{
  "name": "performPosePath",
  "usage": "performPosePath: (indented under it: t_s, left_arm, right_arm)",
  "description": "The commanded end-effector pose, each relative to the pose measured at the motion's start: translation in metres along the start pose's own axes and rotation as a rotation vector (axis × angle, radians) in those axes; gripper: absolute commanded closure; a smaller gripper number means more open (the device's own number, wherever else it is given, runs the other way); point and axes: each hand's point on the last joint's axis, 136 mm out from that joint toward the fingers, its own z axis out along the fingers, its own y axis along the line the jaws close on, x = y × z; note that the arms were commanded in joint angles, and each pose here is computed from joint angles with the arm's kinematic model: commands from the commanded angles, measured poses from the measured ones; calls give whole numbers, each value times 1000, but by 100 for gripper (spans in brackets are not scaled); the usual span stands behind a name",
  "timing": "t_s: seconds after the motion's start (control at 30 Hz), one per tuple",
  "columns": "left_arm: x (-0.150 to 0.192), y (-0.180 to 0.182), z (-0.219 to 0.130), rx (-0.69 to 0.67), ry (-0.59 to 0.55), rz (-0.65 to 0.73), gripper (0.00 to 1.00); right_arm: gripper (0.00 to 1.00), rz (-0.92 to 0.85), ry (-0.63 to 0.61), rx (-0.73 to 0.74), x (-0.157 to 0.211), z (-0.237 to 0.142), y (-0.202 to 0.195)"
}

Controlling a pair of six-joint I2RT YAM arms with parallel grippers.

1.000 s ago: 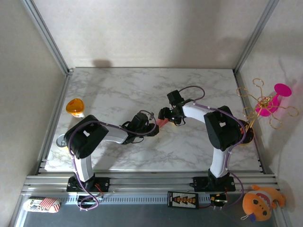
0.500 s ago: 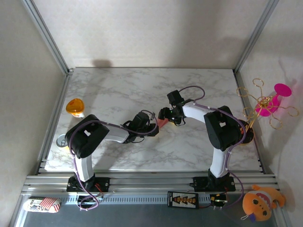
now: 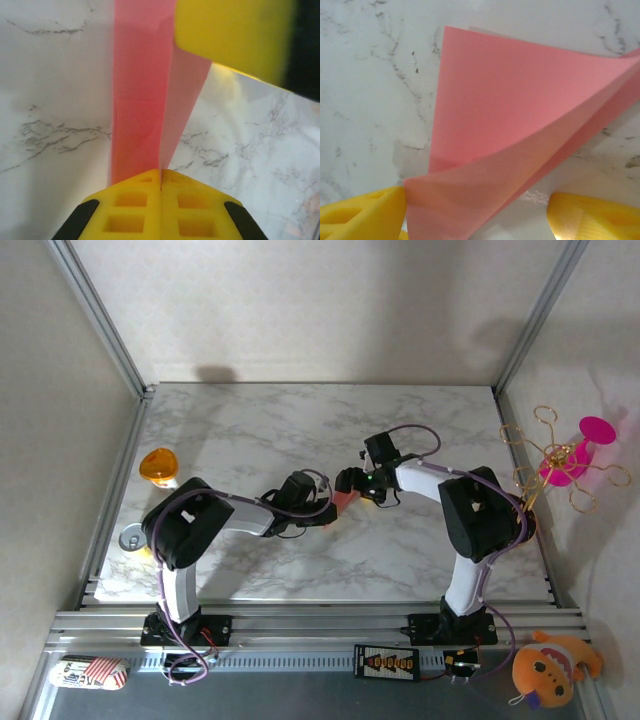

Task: Fold a paper plane with a square sheet of paper (pick it up from the middle)
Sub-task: Fold the wing for the fifth time at the center of the table.

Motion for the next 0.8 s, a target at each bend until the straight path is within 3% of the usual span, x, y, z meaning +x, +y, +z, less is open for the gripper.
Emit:
performPosePath:
  t_s: [0.0, 0.37, 0.77]
  left_arm:
    - [6, 2, 4, 65, 51, -107, 100]
    - [6, 5, 5, 103, 67, -184, 100]
    - [6, 9, 4, 105, 58, -202, 100]
  right_arm:
    - [20, -20, 61, 57, 21, 25, -49]
    - [17, -91, 53, 33, 18, 19, -55]
    - [31, 17, 58, 260, 17, 28, -98]
